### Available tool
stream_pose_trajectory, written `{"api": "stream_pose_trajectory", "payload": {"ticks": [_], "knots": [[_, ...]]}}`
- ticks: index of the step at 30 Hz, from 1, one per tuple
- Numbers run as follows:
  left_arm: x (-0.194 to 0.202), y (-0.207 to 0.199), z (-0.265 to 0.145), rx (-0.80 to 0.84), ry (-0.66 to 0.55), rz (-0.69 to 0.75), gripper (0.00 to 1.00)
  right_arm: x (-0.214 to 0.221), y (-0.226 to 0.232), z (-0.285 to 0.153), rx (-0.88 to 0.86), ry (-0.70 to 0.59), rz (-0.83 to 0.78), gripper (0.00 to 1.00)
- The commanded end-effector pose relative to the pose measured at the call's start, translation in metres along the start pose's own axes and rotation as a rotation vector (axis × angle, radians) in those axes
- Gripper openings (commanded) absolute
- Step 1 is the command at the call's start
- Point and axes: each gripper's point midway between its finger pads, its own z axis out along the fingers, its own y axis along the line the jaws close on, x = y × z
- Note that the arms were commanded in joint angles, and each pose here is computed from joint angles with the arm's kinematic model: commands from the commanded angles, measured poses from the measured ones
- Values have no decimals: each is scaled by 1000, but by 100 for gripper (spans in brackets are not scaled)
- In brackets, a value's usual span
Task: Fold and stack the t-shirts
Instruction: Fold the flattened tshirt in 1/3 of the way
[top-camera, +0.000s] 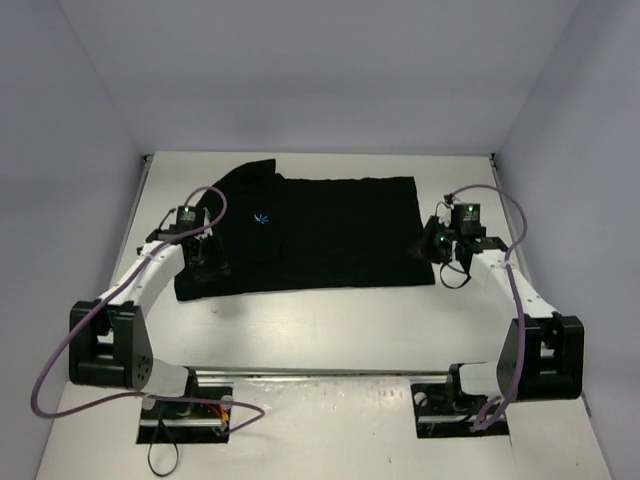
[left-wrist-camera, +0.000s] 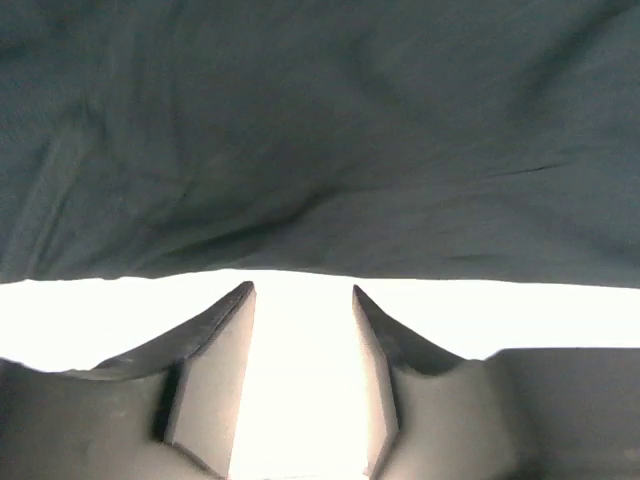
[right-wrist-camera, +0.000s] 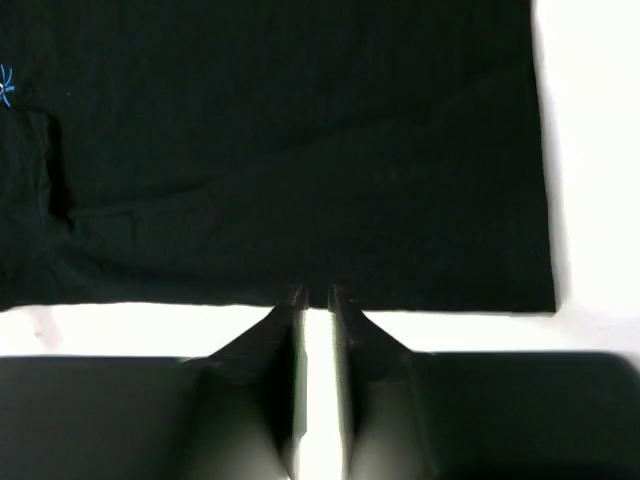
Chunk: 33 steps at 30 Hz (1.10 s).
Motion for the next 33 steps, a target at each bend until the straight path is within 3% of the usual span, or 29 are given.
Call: {"api": "stream_pose_trajectory", "payload": {"ticks": [1, 6, 13, 21, 28, 33], "knots": [[3, 16, 11, -22, 53, -2, 32, 22, -7, 11, -22, 68, 45, 6], [12, 35, 25, -93, 113, -14, 25, 47, -38, 25, 69, 119, 94, 0], [23, 74, 38, -206, 175, -89, 20, 67, -110, 28, 263, 142, 184, 0], [33, 104, 32, -304, 197, -135, 18, 68, -140, 15, 417, 109, 263, 0], [17, 87, 25, -222, 141, -133, 18, 16, -88, -4, 293, -31, 128, 3], [18, 87, 24, -223, 135, -128, 18, 0, -46, 4, 179, -21, 102, 5]]}}
